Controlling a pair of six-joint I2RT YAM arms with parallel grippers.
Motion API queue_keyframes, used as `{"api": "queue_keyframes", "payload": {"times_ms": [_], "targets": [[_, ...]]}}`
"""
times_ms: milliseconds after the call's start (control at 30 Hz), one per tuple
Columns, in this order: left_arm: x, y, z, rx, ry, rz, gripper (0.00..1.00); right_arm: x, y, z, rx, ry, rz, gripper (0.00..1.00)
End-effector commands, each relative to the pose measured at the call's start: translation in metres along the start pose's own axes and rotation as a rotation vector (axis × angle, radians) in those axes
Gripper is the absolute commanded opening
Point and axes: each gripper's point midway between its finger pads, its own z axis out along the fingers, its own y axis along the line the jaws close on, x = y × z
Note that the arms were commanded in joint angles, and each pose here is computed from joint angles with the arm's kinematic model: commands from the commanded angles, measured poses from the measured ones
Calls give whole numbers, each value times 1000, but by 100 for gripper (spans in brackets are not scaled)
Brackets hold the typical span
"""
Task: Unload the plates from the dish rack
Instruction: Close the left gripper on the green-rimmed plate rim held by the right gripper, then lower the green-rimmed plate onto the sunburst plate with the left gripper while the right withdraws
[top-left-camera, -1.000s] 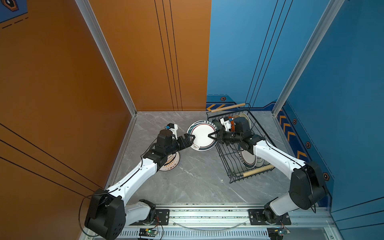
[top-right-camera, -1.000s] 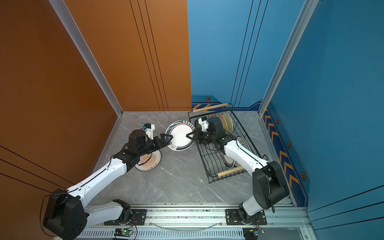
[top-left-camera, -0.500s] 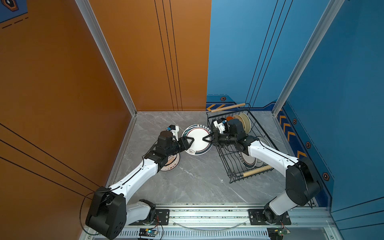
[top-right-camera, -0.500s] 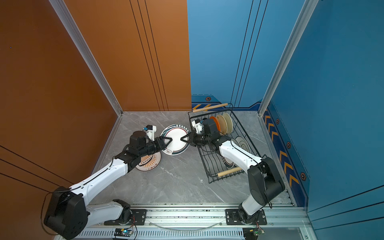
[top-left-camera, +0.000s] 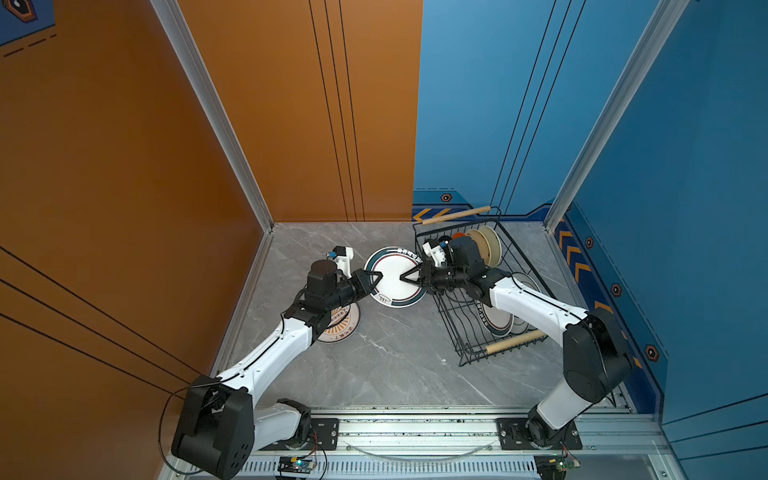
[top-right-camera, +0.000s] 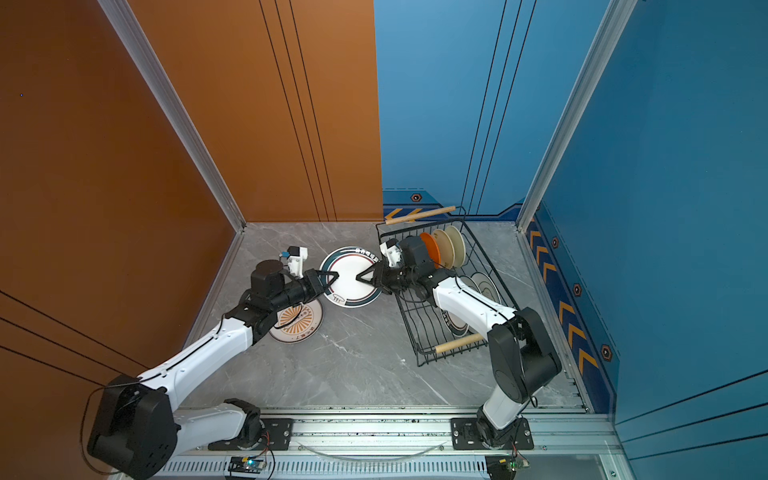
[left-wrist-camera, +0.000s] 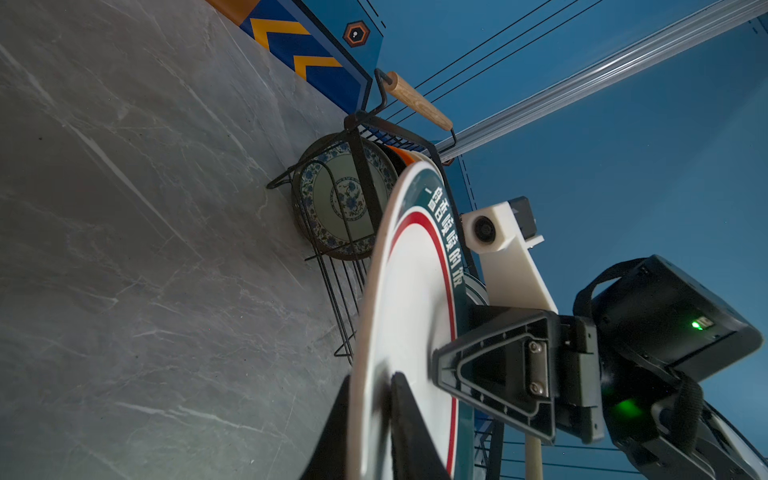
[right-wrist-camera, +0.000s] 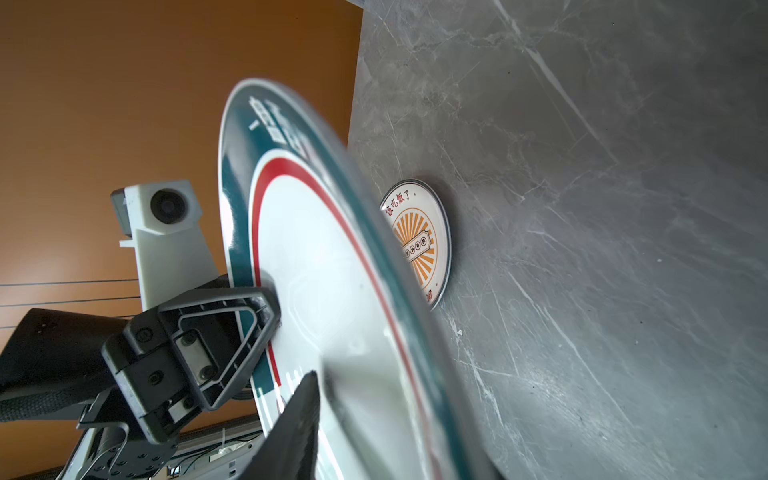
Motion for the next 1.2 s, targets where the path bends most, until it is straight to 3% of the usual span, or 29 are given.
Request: {"api": "queue_keyframes", "payload": {"times_ms": [0,233,533,867,1167], "targets": [[17,23,-3,-43,62,-26,2,-7,37,-3,-73,-16,-107,48],[2,42,-30,-99,2,-67,0,-10,21,-18,91,-49,-187,61],[-18,72,-78,-228,-122,-110,0,-21,-9,-81,579,-124,-432,75],[-18,132,-127,-562,-230,-190,0,-34,-44,-182,1119,-234,-572,81],[-12,166,-140,-710,-227,-214,0,-27,-71,-206,1217,-210,-544,81]]}}
